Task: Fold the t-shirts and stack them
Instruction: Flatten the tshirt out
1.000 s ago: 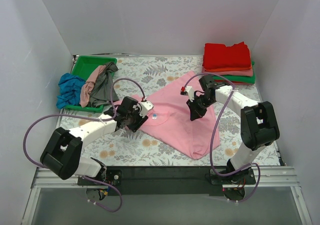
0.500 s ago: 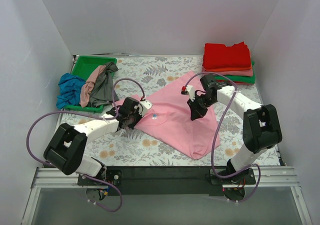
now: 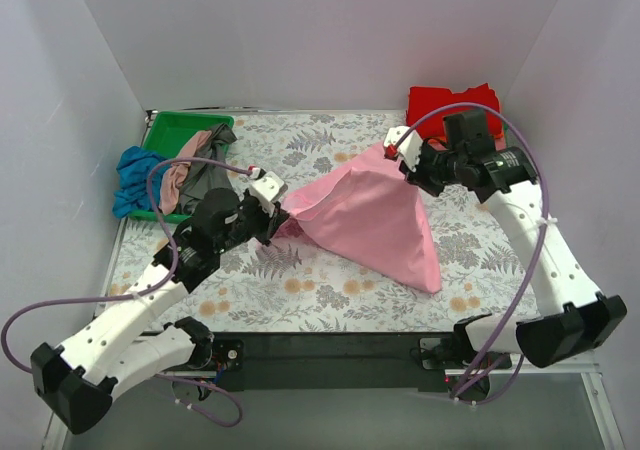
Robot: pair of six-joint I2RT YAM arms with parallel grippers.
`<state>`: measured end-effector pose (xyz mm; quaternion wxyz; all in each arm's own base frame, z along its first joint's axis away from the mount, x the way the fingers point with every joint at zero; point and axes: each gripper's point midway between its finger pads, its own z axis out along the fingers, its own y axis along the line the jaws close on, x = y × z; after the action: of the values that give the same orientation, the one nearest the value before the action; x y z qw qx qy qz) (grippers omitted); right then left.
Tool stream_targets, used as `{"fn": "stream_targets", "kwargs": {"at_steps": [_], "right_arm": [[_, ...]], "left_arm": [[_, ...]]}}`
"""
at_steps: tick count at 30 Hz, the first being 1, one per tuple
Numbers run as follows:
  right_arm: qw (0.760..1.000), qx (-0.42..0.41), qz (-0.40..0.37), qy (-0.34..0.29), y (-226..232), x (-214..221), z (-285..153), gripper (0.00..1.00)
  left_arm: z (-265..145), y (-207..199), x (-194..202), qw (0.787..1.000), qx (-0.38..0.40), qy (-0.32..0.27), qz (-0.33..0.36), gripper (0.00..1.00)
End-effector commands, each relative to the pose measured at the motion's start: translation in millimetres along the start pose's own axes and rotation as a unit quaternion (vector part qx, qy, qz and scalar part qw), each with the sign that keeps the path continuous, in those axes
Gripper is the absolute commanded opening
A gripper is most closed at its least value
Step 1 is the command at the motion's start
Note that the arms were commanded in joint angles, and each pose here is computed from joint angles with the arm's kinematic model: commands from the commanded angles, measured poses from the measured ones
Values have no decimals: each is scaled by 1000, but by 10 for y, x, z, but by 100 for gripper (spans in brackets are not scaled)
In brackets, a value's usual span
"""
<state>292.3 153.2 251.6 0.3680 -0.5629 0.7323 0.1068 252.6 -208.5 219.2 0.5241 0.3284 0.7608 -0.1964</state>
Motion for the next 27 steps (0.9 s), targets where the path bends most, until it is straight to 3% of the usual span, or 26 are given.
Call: {"fn": "stream_targets", "kwargs": {"at_steps": [1, 5, 8, 9, 12, 17, 20, 24, 27], "right_arm": [[993, 90, -74, 5, -245, -172, -542, 1], [979, 179, -94, -31, -476, -480, -1113, 1], [947, 292, -112, -73, -699, -817, -1864, 1], [943, 302, -115, -80, -710, -872, -1961, 1], [906, 389, -127, -110, -803, -1090, -2520, 1], [824, 524, -136, -168, -841, -1432, -3512, 1], [802, 548, -138, -193, -866, -1572, -3726, 1], [809, 525, -140, -226, -967, -1760, -3581, 1], [843, 451, -142, -255, -1019, -1909, -3135, 1]], "left_arm": [[-310, -415, -484, 991, 96, -66, -71, 0], [-578, -682, -917, 971, 168, -116, -126, 0], [-836, -869, -1392, 947, 230, -157, -163, 0], [-823, -911, -1384, 945, 243, -152, -160, 0], [-1031, -1113, -1707, 919, 312, -158, -182, 0], [-1480, -1372, -2128, 875, 405, -173, -202, 0], [-1809, -1459, -2346, 853, 443, -201, -189, 0], [-2090, -1528, -2442, 833, 475, -210, -190, 0], [-2099, -1512, -2389, 834, 466, -213, -205, 0]]}}
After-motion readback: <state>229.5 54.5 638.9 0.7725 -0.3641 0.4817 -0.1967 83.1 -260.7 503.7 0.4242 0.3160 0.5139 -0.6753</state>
